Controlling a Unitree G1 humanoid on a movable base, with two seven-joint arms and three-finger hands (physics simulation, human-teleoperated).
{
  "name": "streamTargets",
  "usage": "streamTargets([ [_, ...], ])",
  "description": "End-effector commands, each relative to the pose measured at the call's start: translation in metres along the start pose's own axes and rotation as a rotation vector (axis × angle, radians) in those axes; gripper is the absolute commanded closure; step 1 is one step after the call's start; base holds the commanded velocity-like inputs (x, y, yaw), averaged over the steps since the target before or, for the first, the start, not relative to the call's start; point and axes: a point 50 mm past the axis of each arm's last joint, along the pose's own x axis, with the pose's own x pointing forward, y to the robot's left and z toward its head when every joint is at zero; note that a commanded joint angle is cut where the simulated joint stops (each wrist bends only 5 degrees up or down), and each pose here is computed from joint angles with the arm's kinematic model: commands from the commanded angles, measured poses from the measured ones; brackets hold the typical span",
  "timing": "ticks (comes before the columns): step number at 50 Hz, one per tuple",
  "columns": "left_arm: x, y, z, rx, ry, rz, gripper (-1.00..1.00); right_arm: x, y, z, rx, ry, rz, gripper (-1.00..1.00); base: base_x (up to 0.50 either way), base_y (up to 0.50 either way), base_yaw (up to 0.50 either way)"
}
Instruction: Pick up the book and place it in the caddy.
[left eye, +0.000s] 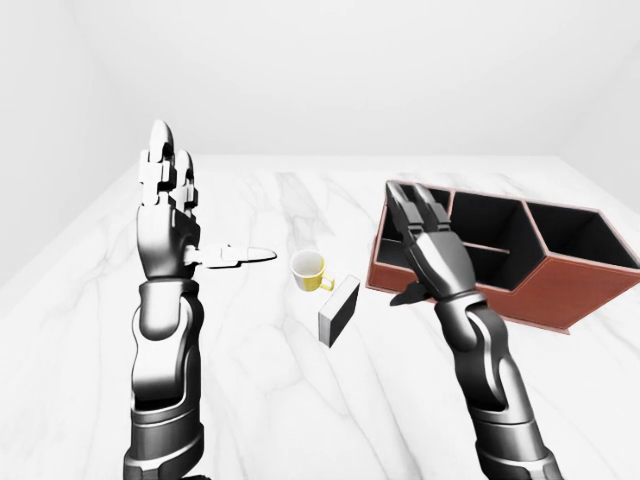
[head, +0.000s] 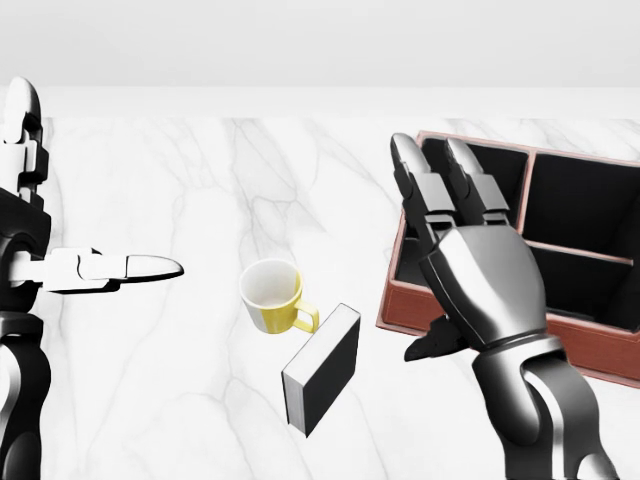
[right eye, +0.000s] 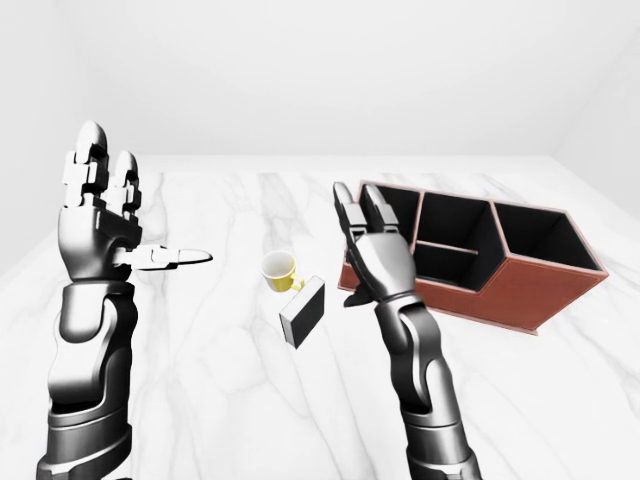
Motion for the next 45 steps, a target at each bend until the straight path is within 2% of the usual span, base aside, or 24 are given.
streamTargets([
  [1, 0.000, 0.000, -0.001, 0.004, 0.003, -0.002, -1.00, 0.006, 0.011, 0.000, -0.288, 0.017, 0.030, -1.00, 0.00, 0.00, 0.00],
  [6, 0.000, 0.000, -0.001, 0.005, 0.005, 0.001, -1.00, 0.010, 0.011, 0.003, -0.352, 0.002, -0.009, -1.00, 0.00, 0.00, 0.00],
  [15, 0.000, 0.000, -0.002, 0.003, 0.007, 0.001, -1.00, 0.001, 0.023, 0.019, -0.272, -0.011, 0.144, -1.00, 0.00, 0.00, 0.00],
  [26, 0.001, 0.001, -0.002, 0.003, 0.008, 0.012, -1.00, 0.001, 0.042, 0.033, -0.266, -0.049, 0.199, -1.00, 0.00, 0.00, 0.00],
  [38, 0.002, 0.002, -0.001, -0.001, 0.003, 0.016, -1.00, 0.014, 0.062, 0.046, -0.321, -0.099, 0.218, -1.00, 0.00, 0.00, 0.00],
  [45, 0.002, 0.002, -0.003, 0.002, 0.010, 0.021, -1.00, 0.020, 0.088, 0.052, -0.374, -0.137, 0.255, -1.00, 0.00, 0.00, 0.00],
])
